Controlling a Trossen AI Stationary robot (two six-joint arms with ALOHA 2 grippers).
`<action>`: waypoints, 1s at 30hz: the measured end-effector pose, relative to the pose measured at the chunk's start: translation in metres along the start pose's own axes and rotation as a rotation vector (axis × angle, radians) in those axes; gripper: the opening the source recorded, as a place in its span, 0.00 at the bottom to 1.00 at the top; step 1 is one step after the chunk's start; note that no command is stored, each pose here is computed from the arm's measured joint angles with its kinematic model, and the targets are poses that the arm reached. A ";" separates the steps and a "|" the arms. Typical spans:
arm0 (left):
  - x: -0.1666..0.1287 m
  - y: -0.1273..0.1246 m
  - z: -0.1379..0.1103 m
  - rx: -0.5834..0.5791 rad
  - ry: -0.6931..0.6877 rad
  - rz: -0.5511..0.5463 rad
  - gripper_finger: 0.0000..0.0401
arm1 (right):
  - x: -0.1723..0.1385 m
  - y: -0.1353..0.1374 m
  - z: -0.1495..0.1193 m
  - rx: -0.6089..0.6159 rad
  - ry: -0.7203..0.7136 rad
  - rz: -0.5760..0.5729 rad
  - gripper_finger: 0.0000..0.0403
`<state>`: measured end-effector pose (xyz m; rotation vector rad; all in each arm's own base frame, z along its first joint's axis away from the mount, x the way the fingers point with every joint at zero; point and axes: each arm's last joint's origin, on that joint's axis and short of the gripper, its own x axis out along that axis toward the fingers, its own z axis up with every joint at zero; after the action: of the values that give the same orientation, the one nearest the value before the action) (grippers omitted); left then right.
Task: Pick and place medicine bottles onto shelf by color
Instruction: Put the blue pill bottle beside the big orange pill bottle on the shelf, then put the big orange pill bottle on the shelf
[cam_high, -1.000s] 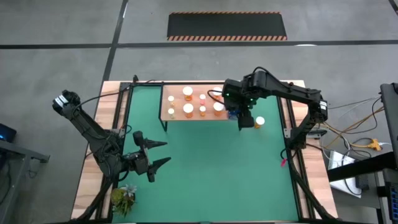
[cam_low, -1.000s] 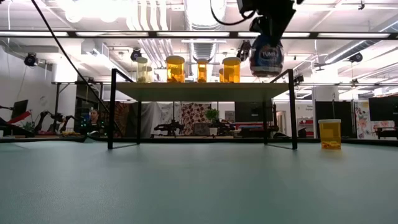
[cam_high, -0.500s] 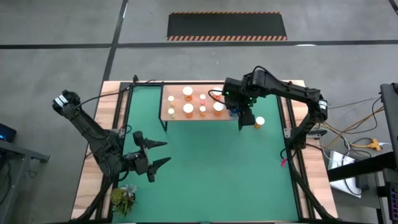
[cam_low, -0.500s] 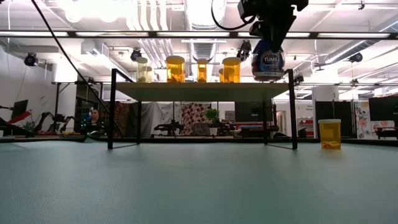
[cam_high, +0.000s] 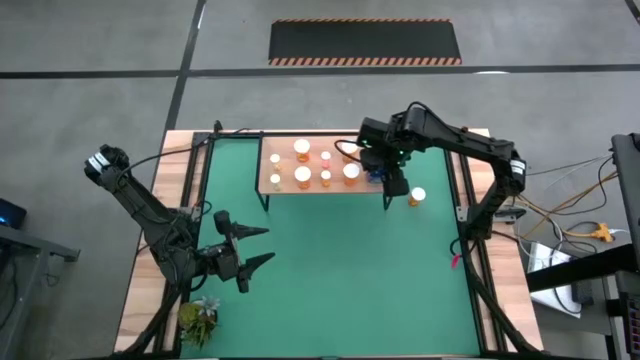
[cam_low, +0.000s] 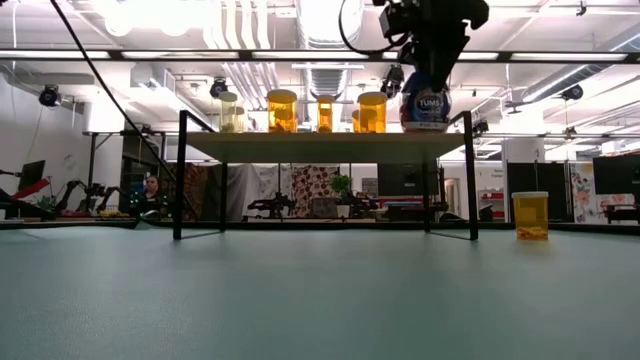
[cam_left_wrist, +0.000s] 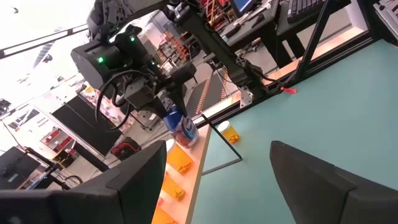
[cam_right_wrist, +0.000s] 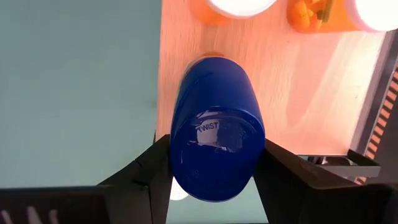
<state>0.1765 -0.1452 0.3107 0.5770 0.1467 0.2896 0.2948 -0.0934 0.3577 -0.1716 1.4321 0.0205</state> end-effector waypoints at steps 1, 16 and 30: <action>0.000 0.000 0.000 0.000 0.000 0.000 0.67 | 0.002 -0.001 0.001 0.002 0.004 0.003 0.43; 0.000 0.000 0.000 0.000 0.000 0.000 0.67 | 0.009 -0.003 0.007 -0.012 0.015 0.033 0.48; 0.000 0.000 0.000 0.000 0.000 0.000 0.67 | 0.002 -0.005 0.009 -0.003 -0.009 0.012 0.59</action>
<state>0.1765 -0.1452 0.3107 0.5774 0.1468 0.2896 0.3043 -0.0971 0.3572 -0.1647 1.4240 0.0335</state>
